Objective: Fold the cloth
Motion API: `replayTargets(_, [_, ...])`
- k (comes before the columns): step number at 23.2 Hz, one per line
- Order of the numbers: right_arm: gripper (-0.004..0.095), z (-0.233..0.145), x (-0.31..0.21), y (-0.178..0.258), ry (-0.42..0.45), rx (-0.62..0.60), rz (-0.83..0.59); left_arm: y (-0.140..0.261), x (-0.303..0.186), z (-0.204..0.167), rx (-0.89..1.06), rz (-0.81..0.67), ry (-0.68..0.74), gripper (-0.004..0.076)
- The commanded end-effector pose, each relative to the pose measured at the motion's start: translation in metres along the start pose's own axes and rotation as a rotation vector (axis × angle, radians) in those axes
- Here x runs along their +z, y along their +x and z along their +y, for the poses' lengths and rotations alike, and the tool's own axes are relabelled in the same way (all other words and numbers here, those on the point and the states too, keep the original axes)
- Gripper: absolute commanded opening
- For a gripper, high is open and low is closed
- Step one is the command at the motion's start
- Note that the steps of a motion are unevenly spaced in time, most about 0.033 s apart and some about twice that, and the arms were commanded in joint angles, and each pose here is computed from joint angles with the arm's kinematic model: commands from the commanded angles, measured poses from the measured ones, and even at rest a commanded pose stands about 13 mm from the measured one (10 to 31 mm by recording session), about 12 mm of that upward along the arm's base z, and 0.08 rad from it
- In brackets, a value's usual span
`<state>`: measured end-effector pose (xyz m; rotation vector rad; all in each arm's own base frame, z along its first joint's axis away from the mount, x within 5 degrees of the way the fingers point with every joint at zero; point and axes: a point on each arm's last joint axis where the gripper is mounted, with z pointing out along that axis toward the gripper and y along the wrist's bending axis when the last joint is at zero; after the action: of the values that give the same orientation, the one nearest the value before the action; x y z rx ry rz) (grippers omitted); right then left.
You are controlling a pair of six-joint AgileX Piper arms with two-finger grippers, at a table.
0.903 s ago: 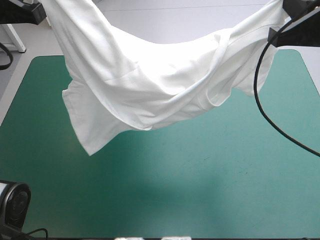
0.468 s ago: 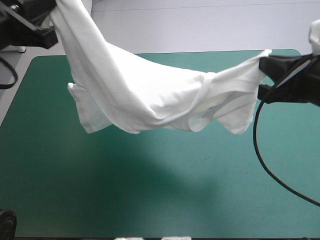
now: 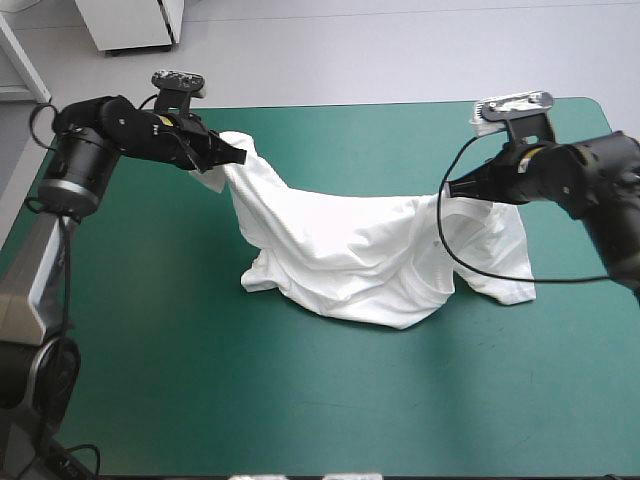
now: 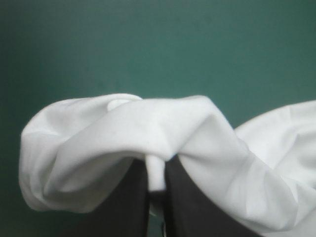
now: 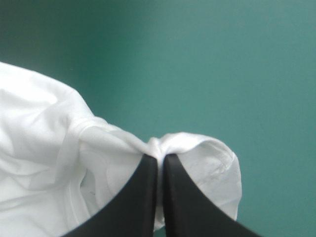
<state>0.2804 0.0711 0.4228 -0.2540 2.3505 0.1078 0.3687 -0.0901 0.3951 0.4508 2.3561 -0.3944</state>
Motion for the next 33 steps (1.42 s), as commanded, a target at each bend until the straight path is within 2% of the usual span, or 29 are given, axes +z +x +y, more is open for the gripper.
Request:
replayTargets(1, [-0.0017, -0.007, 0.042, -0.018, 0.059, -0.031, -0.078, -0.021, 0.017, 0.01, -0.002, -0.149, -0.041, -0.0009])
replayTargets(8, [-0.0017, -0.029, 0.136, -0.014, 0.075, 0.079, -0.007, -0.038, 0.074, 0.032, 0.007, -0.161, -0.077, -0.0009])
replayTargets(12, [-0.0017, -0.046, 0.162, -0.01, 0.069, 0.156, -0.004, -0.044, 0.104, 0.042, 0.007, -0.16, -0.08, -0.0009])
replayTargets(17, [-0.0017, -0.071, 0.185, -0.002, 0.041, 0.325, 0.017, -0.04, 0.142, 0.055, -0.024, -0.135, -0.094, -0.0009])
replayTargets(19, [-0.0013, -0.077, 0.191, -0.001, 0.044, 0.323, 0.033, -0.034, 0.157, 0.06, -0.03, -0.123, -0.099, -0.0008])
replayTargets(21, [0.0059, -0.076, 0.191, -0.002, 0.023, 0.274, 0.048, -0.032, 0.163, 0.062, -0.032, -0.117, -0.1, 0.0016])
replayTargets(22, [0.018, -0.075, 0.188, -0.005, 0.009, 0.259, 0.06, -0.032, 0.163, 0.061, -0.036, -0.125, -0.097, 0.0106])
replayTargets(23, [0.0254, -0.075, 0.186, -0.006, 0.005, 0.255, 0.069, -0.034, 0.161, 0.061, -0.036, -0.132, -0.096, 0.0158])
replayTargets(24, [0.0399, -0.074, 0.182, -0.009, -0.001, 0.249, 0.083, -0.037, 0.156, 0.058, -0.045, -0.132, -0.075, 0.0317])
replayTargets(25, [0.047, -0.074, 0.177, -0.013, -0.006, 0.246, 0.094, -0.041, 0.15, 0.054, -0.056, -0.138, -0.053, 0.045])
replayTargets(26, [0.0506, -0.073, 0.172, -0.018, -0.011, 0.236, 0.102, -0.046, 0.142, 0.051, -0.052, -0.141, -0.04, 0.0538])
replayTargets(27, [0.0503, -0.073, 0.166, -0.022, -0.011, 0.225, 0.11, -0.051, 0.132, 0.048, -0.034, -0.142, -0.041, 0.0581])
replayTargets(30, [0.0485, -0.073, 0.146, -0.034, 0.001, 0.191, 0.146, -0.062, 0.104, 0.041, 0.016, -0.119, -0.05, 0.0542])
replayTargets(33, [0.0486, -0.071, 0.124, -0.041, -0.005, 0.189, 0.117, -0.069, 0.075, 0.038, 0.063, -0.093, -0.106, 0.0507])
